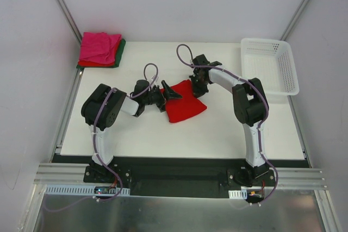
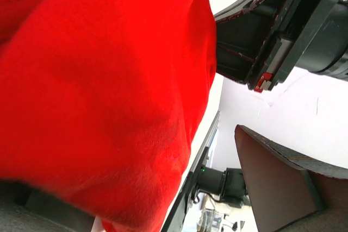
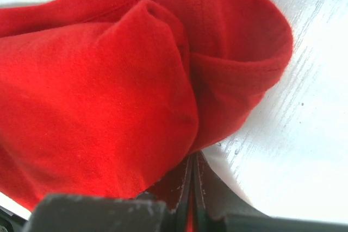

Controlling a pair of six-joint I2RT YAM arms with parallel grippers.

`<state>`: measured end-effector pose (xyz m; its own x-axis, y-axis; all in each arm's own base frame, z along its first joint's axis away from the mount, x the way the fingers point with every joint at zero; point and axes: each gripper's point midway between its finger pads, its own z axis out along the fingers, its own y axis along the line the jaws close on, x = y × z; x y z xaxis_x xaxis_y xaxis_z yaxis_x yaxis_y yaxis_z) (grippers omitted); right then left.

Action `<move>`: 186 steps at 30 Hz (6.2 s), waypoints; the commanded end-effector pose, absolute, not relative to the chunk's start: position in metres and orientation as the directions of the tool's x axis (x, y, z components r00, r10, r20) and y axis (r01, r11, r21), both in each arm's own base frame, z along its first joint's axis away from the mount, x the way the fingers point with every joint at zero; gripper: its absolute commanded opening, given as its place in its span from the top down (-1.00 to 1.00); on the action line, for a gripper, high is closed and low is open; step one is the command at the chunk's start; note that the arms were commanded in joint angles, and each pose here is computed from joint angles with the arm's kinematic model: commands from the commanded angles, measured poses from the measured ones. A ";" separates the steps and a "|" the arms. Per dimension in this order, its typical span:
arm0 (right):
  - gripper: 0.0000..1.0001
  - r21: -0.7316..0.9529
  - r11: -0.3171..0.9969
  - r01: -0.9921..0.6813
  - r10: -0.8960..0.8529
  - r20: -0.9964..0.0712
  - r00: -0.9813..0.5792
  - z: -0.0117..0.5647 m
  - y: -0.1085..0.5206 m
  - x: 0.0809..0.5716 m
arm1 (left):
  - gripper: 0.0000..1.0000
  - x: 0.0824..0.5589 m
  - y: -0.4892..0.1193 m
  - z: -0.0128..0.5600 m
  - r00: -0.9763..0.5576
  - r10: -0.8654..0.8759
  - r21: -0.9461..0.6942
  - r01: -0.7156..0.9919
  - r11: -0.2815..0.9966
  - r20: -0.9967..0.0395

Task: Fold and stack the t-shirts
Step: Put the neatly folded tshirt into the corner of the board with the left arm

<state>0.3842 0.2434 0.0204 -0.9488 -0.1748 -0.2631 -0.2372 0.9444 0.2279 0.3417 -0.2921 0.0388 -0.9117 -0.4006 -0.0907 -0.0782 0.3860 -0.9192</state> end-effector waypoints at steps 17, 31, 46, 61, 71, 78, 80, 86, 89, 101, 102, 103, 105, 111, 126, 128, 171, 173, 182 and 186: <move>0.98 0.257 0.931 -0.260 -0.188 -0.273 -0.944 0.043 0.247 0.372 | 1.00 0.305 -0.303 -0.052 -0.918 -0.395 -0.763 -0.289 0.579 0.048; -0.27 0.070 0.993 -0.090 -0.049 -0.457 -0.888 0.084 0.181 0.394 | 1.00 0.321 -0.300 0.030 -0.921 -0.370 -0.821 -0.114 0.559 -0.124; -0.29 0.088 0.994 -0.067 -0.021 -0.446 -0.895 0.081 0.166 0.376 | 1.00 0.389 -0.291 0.185 -0.832 -0.378 -0.855 0.199 0.478 -0.405; -0.29 0.115 0.990 -0.087 -0.033 -0.407 -0.913 0.069 0.171 0.368 | 1.00 0.474 -0.215 0.295 -0.605 -0.573 -0.831 0.357 0.426 -0.553; -0.29 0.125 0.987 -0.096 -0.041 -0.389 -0.920 0.065 0.172 0.364 | 1.00 0.535 -0.111 0.330 -0.318 -0.801 -0.855 0.304 0.420 -0.507; -0.29 0.108 0.989 -0.105 -0.059 -0.365 -0.929 0.060 0.167 0.362 | 1.00 0.575 -0.033 0.357 -0.148 -0.879 -0.866 0.306 0.396 -0.454; -0.28 0.103 0.989 -0.102 -0.060 -0.353 -0.934 0.056 0.165 0.362 | 1.00 0.587 -0.016 0.356 -0.119 -0.891 -0.871 0.299 0.389 -0.439; -0.29 0.095 0.991 -0.090 -0.055 -0.320 -0.946 0.045 0.161 0.362 | 1.00 0.620 0.025 0.364 -0.038 -0.906 -0.868 0.307 0.390 -0.421; -0.29 0.130 0.987 -0.091 -0.050 -0.288 -0.956 0.039 0.167 0.359 | 1.00 0.637 0.046 0.369 0.008 -0.911 -0.861 0.321 0.394 -0.413; -0.29 0.118 0.989 -0.085 -0.057 -0.226 -0.973 0.033 0.161 0.358 | 1.00 0.681 0.114 0.321 0.126 -0.921 -0.880 0.270 0.390 -0.369; -0.29 0.119 0.990 -0.079 -0.052 -0.221 -0.974 0.033 0.159 0.359 | 1.00 0.681 0.117 0.318 0.131 -0.920 -0.882 0.260 0.392 -0.370; -0.29 0.121 0.990 -0.078 -0.051 -0.214 -0.976 0.031 0.159 0.359 | 1.00 0.679 0.120 0.317 0.138 -0.919 -0.881 0.260 0.394 -0.370; -0.29 0.126 0.989 -0.075 -0.046 -0.215 -0.975 0.032 0.159 0.362 | 1.00 0.675 0.128 0.307 0.149 -0.916 -0.886 0.236 0.399 -0.372; -0.29 0.138 0.988 -0.072 -0.043 -0.207 -0.977 0.030 0.161 0.366 | 1.00 0.662 0.144 0.281 0.164 -0.920 -0.905 0.186 0.383 -0.356; -0.29 0.127 0.989 -0.069 -0.040 -0.220 -0.975 0.034 0.158 0.367 | 0.09 0.655 0.151 0.218 0.171 -0.951 -0.957 0.089 0.275 -0.257; -0.29 0.126 0.989 -0.072 -0.043 -0.217 -0.975 0.033 0.158 0.366 | -0.20 0.654 0.151 0.215 0.172 -0.951 -0.959 0.082 0.273 -0.256; -0.29 0.225 0.971 -0.086 -0.008 -0.328 -0.945 0.073 0.168 0.363 | -0.98 0.553 0.116 0.226 0.118 -0.926 -0.933 -0.034 0.358 -0.360; -0.29 0.225 0.970 -0.088 -0.009 -0.330 -0.944 0.073 0.168 0.363 | -0.99 0.550 0.115 0.227 0.114 -0.926 -0.933 -0.033 0.359 -0.360; -0.29 0.235 0.967 -0.093 -0.007 -0.343 -0.939 0.079 0.170 0.361 | -0.99 0.529 0.103 0.208 0.075 -0.931 -0.933 -0.073 0.351 -0.356; -0.29 0.238 0.967 -0.093 -0.006 -0.346 -0.938 0.081 0.169 0.360 | -0.99 0.518 0.098 0.194 0.055 -0.936 -0.935 -0.101 0.340 -0.347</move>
<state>0.3538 0.1653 0.0528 -0.9595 -0.0233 -0.2809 -0.0836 0.9752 0.2047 0.5307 0.1023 0.1728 0.0571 -0.9477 -0.3140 -0.1545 0.3023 -0.9406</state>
